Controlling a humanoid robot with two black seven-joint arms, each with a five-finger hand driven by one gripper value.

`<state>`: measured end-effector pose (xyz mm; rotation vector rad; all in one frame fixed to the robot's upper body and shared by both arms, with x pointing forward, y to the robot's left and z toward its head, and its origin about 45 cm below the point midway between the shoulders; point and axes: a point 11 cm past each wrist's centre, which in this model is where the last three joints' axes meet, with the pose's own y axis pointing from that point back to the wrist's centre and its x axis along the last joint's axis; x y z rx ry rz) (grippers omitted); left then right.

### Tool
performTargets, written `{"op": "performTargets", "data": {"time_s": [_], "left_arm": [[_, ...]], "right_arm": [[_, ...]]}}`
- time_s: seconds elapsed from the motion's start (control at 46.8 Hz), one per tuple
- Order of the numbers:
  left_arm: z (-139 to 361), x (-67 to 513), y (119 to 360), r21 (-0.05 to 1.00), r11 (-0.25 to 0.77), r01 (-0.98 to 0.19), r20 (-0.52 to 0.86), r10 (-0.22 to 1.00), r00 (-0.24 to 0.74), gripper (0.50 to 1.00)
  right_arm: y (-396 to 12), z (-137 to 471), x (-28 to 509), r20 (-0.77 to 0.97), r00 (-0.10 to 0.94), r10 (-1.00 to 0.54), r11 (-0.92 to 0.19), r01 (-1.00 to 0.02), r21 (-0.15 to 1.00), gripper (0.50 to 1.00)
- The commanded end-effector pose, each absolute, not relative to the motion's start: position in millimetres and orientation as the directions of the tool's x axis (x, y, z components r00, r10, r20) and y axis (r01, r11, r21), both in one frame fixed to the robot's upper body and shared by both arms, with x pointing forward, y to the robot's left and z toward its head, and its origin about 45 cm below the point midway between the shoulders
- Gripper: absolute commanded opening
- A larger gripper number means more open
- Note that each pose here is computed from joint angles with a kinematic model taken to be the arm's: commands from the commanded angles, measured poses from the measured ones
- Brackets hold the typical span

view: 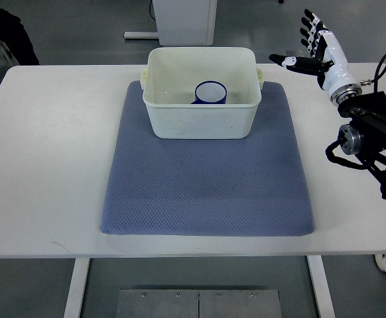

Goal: Place cup in box with right hand

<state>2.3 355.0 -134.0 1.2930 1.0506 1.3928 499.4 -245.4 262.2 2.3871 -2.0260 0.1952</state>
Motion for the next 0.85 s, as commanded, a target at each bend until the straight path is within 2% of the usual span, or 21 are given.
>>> {"op": "performTargets", "data": {"time_s": [0.0,0.171,0.406,0.598,0.833], "left_arm": [[-134.1,2.1,354.9,0.977,-0.199,-0.077,0.198,0.98,-0.01,1.0],[-134.0,2.3,355.1,0.977,-0.2,-0.078,0.2,0.98,-0.01,1.0],[-134.1,2.3,354.9,0.977,-0.199,-0.078,0.198,0.98,-0.01,1.0],[-134.0,2.1,355.1,0.977,-0.2,-0.077,0.2,0.98,-0.01,1.0],[-134.1,2.2,354.9,0.977,-0.198,-0.077,0.198,0.98,-0.009,1.0]], "right_arm": [[-253.5,250.3,495.5,0.031,0.141,-0.99,-0.141,-0.99,-0.023,0.998],[-263.5,222.2,480.9,-0.111,0.15,-0.982,-0.156,-0.987,0.048,1.0],[-284.4,195.5,463.9,-0.164,0.094,-0.982,-0.109,-0.99,0.088,1.0],[-297.6,188.1,456.8,-0.231,0.038,-0.972,-0.06,-0.994,0.088,1.0],[-288.1,185.6,445.3,-0.306,0.05,-0.951,-0.075,-0.995,0.071,1.0]]}}
